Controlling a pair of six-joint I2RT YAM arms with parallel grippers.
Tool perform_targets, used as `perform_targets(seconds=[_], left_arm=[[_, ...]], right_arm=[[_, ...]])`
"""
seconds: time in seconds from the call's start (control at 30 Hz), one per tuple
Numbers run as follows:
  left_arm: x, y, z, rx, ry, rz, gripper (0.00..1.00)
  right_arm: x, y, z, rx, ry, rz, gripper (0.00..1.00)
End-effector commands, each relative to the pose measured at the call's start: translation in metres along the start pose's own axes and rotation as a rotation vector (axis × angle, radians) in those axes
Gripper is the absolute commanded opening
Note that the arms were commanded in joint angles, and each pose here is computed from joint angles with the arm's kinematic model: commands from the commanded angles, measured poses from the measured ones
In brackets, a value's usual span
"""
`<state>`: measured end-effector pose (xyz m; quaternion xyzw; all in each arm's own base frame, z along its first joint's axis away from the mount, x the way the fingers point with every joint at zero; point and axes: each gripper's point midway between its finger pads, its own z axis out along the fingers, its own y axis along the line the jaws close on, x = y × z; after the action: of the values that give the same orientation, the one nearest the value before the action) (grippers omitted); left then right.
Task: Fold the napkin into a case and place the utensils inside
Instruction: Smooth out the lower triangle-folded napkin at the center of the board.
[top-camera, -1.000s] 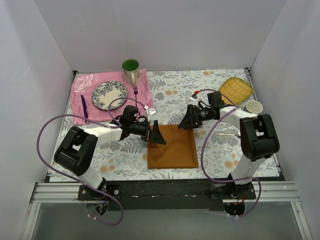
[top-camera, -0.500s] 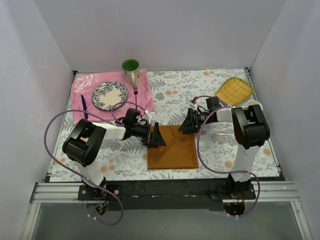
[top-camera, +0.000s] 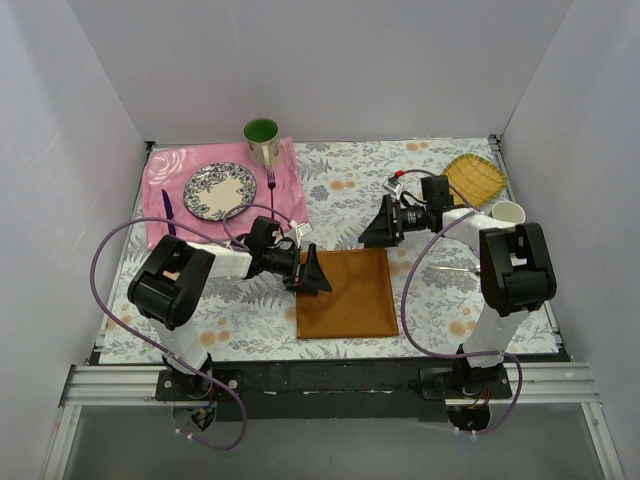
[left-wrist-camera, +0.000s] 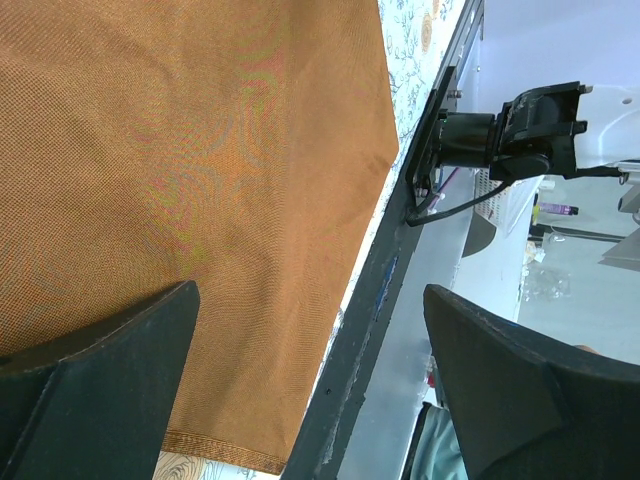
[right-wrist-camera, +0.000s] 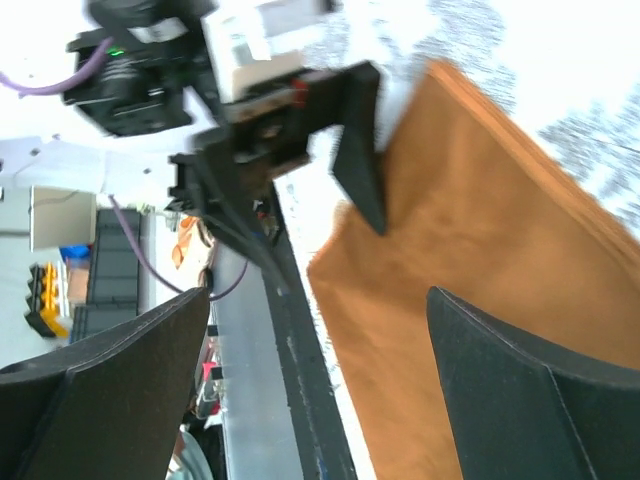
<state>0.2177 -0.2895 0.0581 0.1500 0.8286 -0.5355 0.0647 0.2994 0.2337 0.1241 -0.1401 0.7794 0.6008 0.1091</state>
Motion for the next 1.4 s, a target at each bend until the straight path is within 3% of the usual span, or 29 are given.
perform_targets(seconds=[0.0,0.57,0.77,1.1,1.2,1.37], left_arm=[[0.005,0.010,0.000,-0.042,0.003,-0.007,0.96],[0.010,0.025,0.001,-0.079,0.012,-0.059,0.97],[0.003,0.039,-0.005,-0.100,0.004,-0.092,0.96],[-0.007,0.005,-0.019,-0.039,-0.017,0.074,0.91],[-0.013,-0.014,-0.025,-0.015,-0.042,0.142,0.89],[-0.002,-0.025,-0.021,-0.034,-0.004,0.206,0.76]], right_arm=[[0.002,0.035,0.015,-0.084,0.005,0.010,0.98],[0.032,-0.049,0.041,-0.095,0.070,0.089,0.98],[0.028,-0.056,0.041,-0.077,0.090,0.077,0.91],[-0.002,-0.003,0.018,-0.016,0.107,-0.131,0.65],[-0.003,-0.001,0.012,0.027,0.129,-0.125,0.54],[0.032,-0.011,0.009,0.057,0.155,-0.040,0.36]])
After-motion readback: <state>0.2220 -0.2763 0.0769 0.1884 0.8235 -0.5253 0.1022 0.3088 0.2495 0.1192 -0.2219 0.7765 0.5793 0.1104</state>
